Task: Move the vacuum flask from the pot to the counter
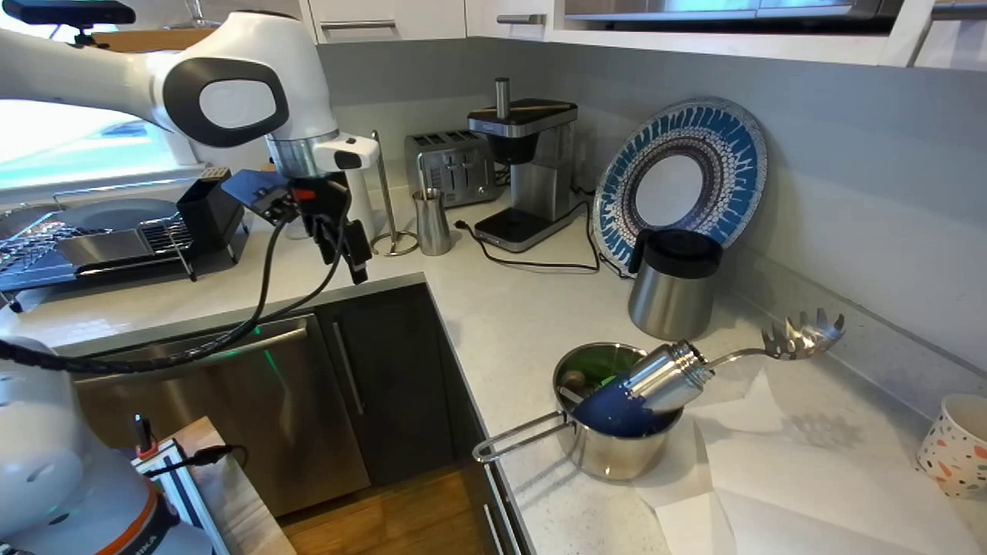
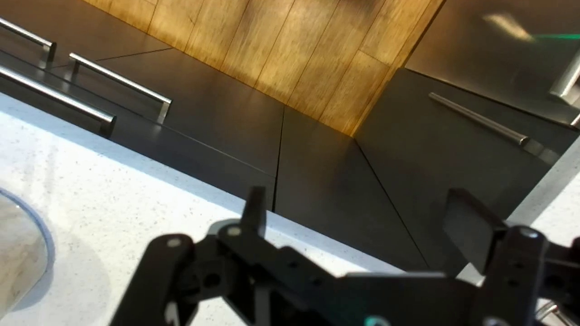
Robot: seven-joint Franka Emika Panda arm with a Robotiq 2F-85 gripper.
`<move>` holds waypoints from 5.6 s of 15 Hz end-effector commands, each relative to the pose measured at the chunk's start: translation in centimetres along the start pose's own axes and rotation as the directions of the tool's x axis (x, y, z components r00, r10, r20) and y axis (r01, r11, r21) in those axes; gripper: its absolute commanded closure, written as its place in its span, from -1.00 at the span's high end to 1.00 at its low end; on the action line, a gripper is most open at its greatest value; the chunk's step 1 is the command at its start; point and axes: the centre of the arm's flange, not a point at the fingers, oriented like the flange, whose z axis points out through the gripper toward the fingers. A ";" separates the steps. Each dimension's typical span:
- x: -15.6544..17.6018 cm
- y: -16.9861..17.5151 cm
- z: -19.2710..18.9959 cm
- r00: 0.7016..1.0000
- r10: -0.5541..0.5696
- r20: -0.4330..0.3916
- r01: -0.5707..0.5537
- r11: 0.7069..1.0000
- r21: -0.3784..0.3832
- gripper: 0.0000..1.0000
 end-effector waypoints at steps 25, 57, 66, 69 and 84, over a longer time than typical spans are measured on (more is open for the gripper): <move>10.0 30.0 -1.5 0.933 -0.348 -0.090 0.311 0.907 -0.283 1.00; 14.1 36.8 8.8 0.741 0.643 -0.193 -0.670 0.728 -0.147 1.00; 14.5 37.6 9.2 0.714 0.667 -0.212 -0.698 0.700 -0.148 1.00; 14.9 38.4 9.2 0.689 0.679 -0.252 -0.722 0.674 -0.156 1.00; 15.1 40.6 10.4 0.594 0.711 -0.376 -0.796 0.588 -0.146 0.17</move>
